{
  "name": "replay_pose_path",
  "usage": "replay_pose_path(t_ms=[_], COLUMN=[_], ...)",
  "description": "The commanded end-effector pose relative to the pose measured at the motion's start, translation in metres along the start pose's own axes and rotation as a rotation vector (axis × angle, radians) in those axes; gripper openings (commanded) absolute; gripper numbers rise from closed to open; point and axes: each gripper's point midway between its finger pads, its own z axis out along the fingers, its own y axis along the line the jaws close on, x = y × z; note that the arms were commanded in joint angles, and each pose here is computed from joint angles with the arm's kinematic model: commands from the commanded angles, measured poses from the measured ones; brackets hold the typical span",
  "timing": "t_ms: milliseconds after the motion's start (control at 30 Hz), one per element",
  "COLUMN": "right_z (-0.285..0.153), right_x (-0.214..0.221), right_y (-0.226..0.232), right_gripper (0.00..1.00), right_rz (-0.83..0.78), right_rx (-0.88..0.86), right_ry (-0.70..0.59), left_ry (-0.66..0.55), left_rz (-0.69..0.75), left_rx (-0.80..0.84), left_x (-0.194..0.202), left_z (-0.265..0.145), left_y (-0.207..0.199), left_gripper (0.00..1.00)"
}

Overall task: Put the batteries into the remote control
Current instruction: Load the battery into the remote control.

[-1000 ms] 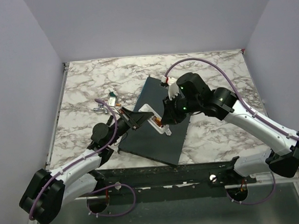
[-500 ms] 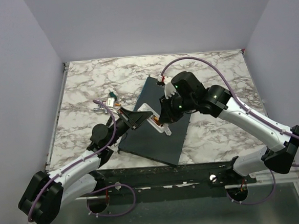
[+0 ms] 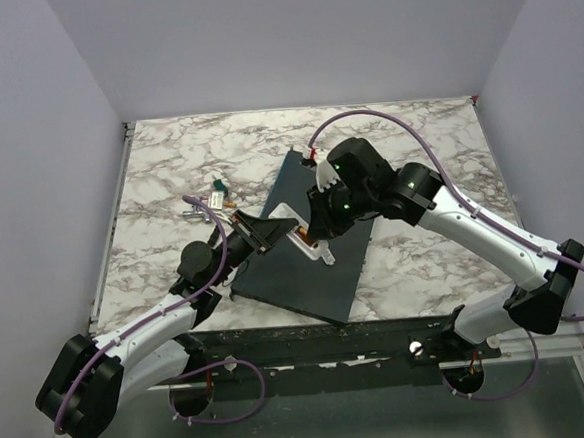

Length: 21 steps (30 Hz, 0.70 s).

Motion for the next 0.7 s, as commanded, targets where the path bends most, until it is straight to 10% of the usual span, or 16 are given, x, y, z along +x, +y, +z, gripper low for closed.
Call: replay_pose_path(t_ms=[0, 667], right_z=[0.005, 0.012], right_x=[0.007, 0.016], right_y=[0.001, -0.005], right_gripper=[0.01, 0.03], right_rz=[-0.012, -0.042], right_rx=[0.006, 0.046], right_ry=[0.059, 0.091], left_ry=[-0.031, -0.037], left_rz=[0.015, 0.009], left_rx=[0.053, 0.046], left_x=[-0.006, -0.008], left_z=[0.000, 0.002], left_y=[-0.015, -0.013], left_gripper=[0.00, 0.00])
